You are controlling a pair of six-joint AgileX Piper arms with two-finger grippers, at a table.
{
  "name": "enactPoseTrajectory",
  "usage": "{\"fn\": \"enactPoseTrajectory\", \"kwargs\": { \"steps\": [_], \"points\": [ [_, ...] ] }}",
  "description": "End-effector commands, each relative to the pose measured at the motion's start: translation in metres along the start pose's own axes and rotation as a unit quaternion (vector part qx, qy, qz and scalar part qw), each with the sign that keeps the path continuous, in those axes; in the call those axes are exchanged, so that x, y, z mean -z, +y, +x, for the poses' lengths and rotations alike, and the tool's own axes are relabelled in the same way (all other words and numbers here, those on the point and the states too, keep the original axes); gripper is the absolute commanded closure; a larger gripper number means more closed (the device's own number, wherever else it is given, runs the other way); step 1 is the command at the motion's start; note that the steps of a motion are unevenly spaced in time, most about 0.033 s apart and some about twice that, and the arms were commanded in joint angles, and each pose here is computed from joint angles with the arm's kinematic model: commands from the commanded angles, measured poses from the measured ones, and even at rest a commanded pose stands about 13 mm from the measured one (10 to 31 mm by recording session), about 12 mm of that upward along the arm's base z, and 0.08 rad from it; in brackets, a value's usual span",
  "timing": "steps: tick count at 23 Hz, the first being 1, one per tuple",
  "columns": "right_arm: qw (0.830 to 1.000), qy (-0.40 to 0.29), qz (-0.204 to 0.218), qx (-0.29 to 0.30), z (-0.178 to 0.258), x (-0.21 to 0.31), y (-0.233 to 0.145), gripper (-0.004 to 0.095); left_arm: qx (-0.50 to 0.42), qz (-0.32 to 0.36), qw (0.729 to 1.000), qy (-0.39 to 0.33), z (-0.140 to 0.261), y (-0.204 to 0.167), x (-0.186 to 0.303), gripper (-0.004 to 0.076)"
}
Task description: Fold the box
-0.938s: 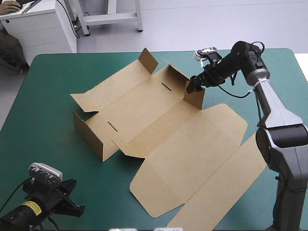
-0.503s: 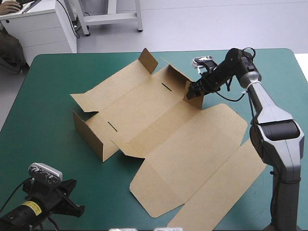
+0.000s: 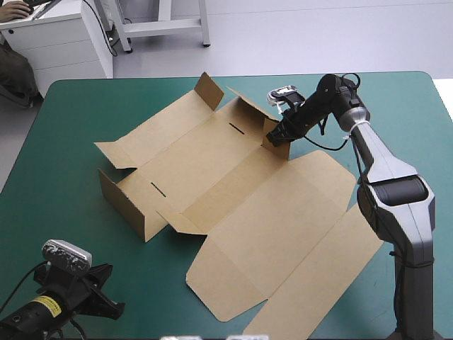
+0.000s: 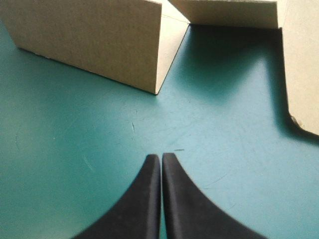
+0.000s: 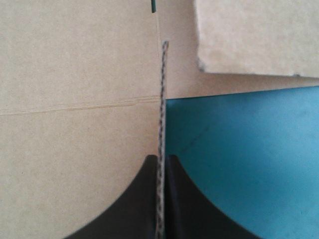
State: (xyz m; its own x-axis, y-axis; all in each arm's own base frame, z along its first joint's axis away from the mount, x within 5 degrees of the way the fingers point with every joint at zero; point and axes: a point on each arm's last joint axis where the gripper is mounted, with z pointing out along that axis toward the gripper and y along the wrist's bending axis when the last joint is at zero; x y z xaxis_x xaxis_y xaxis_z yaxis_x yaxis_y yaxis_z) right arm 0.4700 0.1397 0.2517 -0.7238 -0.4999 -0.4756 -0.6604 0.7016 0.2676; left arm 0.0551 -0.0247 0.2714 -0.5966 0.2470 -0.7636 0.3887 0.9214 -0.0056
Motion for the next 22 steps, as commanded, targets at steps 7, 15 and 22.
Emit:
{"fn": "enactPoseTrajectory", "kwargs": {
  "steps": [7, 15, 22],
  "points": [
    [0.960, -0.113, 0.035, 0.252, -0.046, 0.076, 0.054, 0.0928, 0.009, 0.010, 0.994, -0.109, -0.039, -0.003, 0.032, 0.0731],
    [0.878, -0.108, 0.021, 0.466, -0.057, 0.056, 0.107, 0.0928, 0.004, 0.008, 0.988, -0.156, -0.057, -0.004, 0.056, 0.0731],
    [0.876, -0.110, 0.011, 0.470, -0.058, 0.053, 0.116, 0.0928, 0.004, 0.008, 0.988, -0.156, -0.057, -0.004, 0.056, 0.0731]
  ]
}}
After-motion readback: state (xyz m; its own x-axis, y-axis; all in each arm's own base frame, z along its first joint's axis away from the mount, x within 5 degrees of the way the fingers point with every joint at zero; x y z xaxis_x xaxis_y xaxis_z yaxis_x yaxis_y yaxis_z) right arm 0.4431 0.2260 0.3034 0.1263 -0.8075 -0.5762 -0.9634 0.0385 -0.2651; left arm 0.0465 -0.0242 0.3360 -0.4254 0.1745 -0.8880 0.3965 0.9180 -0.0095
